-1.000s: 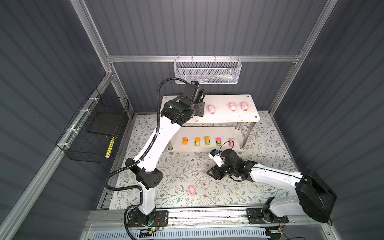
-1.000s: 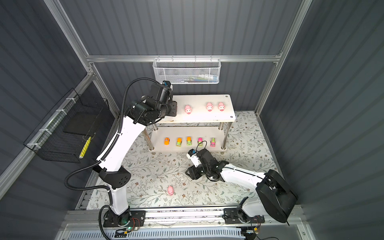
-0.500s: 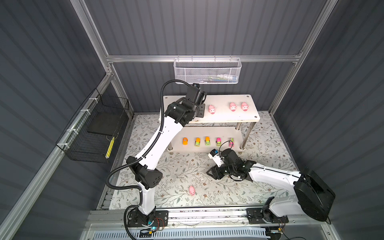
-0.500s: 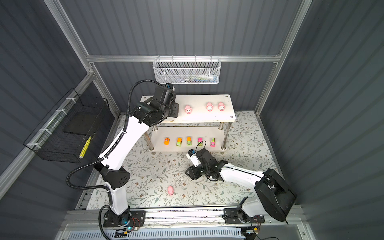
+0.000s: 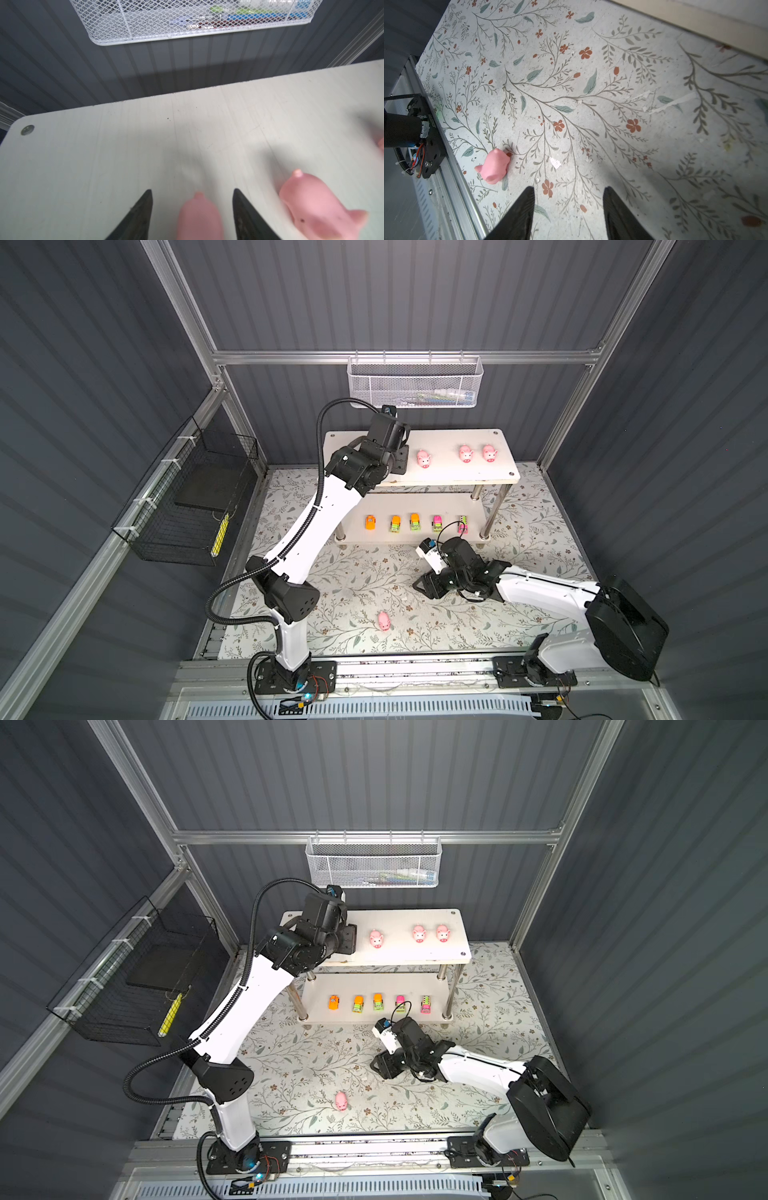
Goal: Place and organize the plastic toys onto the shelf
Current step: 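Lift the pig with the left gripper up onto the top shelf's near end, then open the left gripper and lower it to the last pink pig on the table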
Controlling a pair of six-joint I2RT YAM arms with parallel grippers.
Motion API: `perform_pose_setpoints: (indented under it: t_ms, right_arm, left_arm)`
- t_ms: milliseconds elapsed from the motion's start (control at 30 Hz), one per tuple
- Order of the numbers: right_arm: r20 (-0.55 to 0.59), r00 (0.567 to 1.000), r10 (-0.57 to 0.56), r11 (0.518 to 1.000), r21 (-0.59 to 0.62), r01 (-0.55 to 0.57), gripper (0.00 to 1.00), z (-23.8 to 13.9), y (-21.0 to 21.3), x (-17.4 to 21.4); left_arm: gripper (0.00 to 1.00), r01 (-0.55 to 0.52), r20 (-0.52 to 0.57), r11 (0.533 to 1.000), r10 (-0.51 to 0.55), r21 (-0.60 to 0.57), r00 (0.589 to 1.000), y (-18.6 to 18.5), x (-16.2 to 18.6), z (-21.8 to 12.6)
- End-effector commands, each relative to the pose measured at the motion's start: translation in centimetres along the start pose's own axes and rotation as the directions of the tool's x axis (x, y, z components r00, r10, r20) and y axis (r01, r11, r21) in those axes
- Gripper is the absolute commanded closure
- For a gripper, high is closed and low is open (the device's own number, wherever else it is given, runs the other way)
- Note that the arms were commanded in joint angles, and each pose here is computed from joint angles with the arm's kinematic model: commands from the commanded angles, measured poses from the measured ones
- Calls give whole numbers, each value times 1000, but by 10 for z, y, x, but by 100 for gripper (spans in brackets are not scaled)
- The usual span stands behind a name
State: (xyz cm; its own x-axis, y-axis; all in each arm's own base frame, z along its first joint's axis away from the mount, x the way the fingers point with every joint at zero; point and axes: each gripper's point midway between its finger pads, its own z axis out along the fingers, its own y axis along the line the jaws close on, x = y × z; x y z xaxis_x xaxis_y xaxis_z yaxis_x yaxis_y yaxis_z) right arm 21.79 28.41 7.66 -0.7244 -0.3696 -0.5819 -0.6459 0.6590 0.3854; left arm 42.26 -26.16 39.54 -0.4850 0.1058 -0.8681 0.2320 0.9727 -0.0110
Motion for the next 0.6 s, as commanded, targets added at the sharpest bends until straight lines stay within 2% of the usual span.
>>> perform_pose_setpoints:
  t_ms: [0, 100, 300, 400, 567]
  right_arm:
    - [1, 1000, 7, 1000, 2, -7, 45, 0, 0, -5]
    - [7, 1000, 8, 1000, 4, -8, 45, -2, 0, -6]
    - [8, 1000, 13, 1000, 7, -13, 45, -3, 0, -6]
    - [13, 1000, 17, 1000, 11, -17, 45, -7, 1, -8]
    - [31, 999, 16, 1000, 23, -17, 44, -15, 2, -13]
  left_arm:
    - [31, 33, 110, 999, -35, 18, 993, 10, -30, -31]
    - [27, 43, 160, 998, -49, 38, 986, 13, -42, -49]
    - [26, 68, 233, 996, -81, 64, 969, 26, -49, -87]
    - [26, 85, 239, 992, -106, 93, 965, 32, -38, -106]
    - [27, 125, 185, 983, -149, 135, 971, 42, 1, -127]
